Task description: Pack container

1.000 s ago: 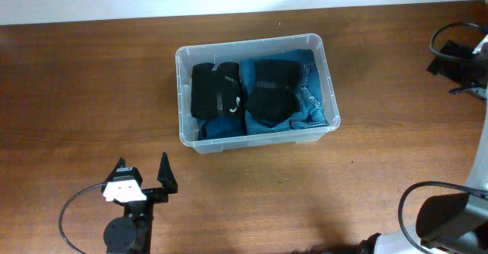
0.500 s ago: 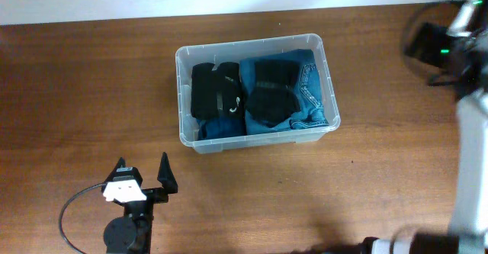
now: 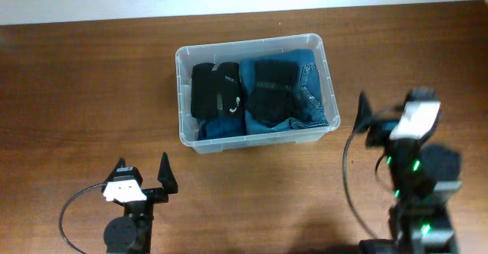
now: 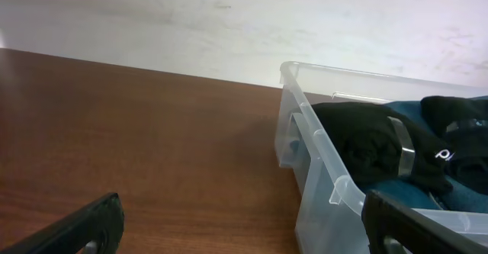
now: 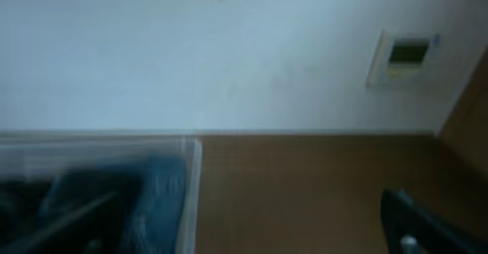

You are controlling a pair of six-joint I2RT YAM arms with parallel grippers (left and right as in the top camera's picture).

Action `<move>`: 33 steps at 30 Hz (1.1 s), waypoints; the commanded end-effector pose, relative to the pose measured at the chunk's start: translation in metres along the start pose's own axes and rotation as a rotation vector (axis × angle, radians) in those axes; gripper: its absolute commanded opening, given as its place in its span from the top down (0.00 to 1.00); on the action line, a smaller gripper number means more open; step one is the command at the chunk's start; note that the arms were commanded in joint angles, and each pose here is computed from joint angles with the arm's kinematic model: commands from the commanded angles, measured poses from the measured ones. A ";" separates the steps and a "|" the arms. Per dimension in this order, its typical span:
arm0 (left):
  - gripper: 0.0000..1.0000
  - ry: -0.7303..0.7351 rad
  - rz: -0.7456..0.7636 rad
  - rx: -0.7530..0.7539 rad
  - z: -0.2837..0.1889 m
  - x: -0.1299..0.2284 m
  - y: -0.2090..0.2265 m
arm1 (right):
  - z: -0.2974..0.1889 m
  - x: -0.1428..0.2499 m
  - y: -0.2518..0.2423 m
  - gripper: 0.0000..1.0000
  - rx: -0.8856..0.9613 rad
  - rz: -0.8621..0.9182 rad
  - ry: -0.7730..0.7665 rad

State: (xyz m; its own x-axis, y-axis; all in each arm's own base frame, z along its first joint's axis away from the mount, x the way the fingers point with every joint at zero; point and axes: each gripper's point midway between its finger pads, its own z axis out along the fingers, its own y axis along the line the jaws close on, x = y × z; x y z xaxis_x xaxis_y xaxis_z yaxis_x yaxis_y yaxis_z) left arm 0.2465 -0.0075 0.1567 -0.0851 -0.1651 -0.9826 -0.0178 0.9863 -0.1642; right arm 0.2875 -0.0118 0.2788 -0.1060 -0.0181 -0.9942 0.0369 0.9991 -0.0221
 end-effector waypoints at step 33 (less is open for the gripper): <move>0.01 0.001 0.016 0.005 0.000 0.002 0.000 | -0.030 0.124 0.030 0.02 -0.132 -0.002 -0.038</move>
State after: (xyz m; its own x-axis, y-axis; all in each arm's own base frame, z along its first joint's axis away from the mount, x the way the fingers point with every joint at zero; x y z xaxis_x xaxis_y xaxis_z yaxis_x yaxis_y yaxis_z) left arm 0.2464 -0.0075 0.1566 -0.0855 -0.1651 -0.9826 -0.0178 0.9863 -0.1642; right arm 0.2460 0.0125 0.1592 -0.0706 -0.0226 -0.9972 -0.0723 0.9972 -0.0175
